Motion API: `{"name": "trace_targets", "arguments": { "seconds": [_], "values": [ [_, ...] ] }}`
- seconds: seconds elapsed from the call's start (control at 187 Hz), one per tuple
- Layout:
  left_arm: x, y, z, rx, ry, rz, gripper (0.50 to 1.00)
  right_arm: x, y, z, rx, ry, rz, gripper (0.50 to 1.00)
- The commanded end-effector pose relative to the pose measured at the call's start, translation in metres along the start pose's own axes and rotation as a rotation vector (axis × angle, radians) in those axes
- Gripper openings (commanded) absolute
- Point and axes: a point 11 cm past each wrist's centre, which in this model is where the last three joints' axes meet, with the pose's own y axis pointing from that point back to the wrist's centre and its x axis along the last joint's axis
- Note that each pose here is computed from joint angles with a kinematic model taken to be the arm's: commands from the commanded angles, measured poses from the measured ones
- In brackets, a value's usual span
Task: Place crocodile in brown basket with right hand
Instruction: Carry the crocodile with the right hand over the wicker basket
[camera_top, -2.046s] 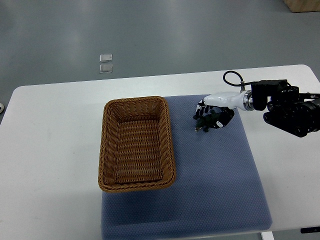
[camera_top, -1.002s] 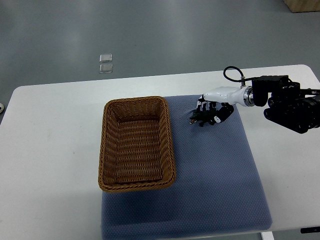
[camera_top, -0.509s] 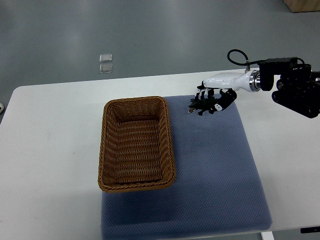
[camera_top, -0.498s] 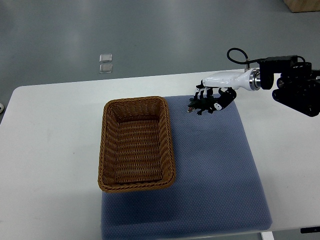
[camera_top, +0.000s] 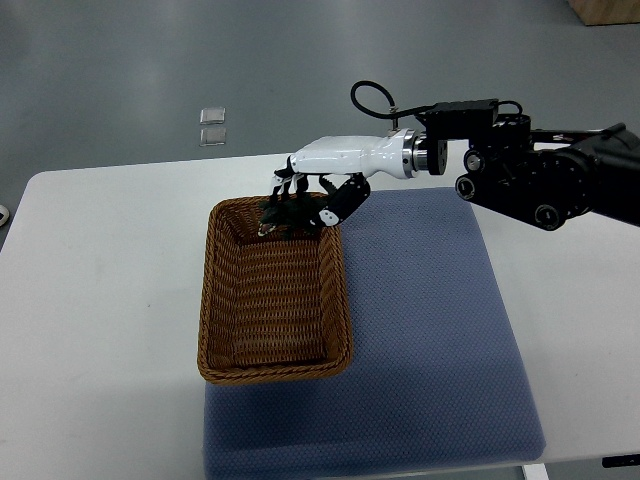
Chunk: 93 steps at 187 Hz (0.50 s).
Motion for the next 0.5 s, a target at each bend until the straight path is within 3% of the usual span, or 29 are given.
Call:
{"name": "trace_targets", "arguments": {
  "seconds": [0.0,0.102,0.246,0.327,0.386,0.466,0.493],
  "values": [
    [-0.001,0.000,0.000,0.000,0.000,-0.002,1.000,-0.015,-0.025,-0.016,0.018,0.023,-0.017,0.500],
    [-0.002,0.000,0.000,0.000,0.000,-0.005,1.000,-0.034,-0.045,-0.028,0.024,0.044,-0.053,0.500],
    [-0.002,0.000,0.000,0.000,0.000,-0.005,1.000,-0.055,-0.049,-0.025,0.008,0.062,-0.085,0.500],
    [-0.002,0.000,0.000,0.000,0.000,-0.005,1.000,-0.059,-0.049,-0.024,0.006,0.052,-0.082,0.625],
    [-0.002,0.000,0.000,0.000,0.000,-0.005,1.000,-0.060,-0.049,-0.024,0.007,0.045,-0.082,0.795],
    [-0.002,0.000,0.000,0.000,0.000,-0.005,1.000,-0.062,-0.047,-0.023,0.005,0.031,-0.079,0.842],
    [-0.001,0.000,0.000,0.000,0.000,-0.004,1.000,-0.062,-0.047,-0.023,0.005,0.029,-0.080,0.883]
  ]
}}
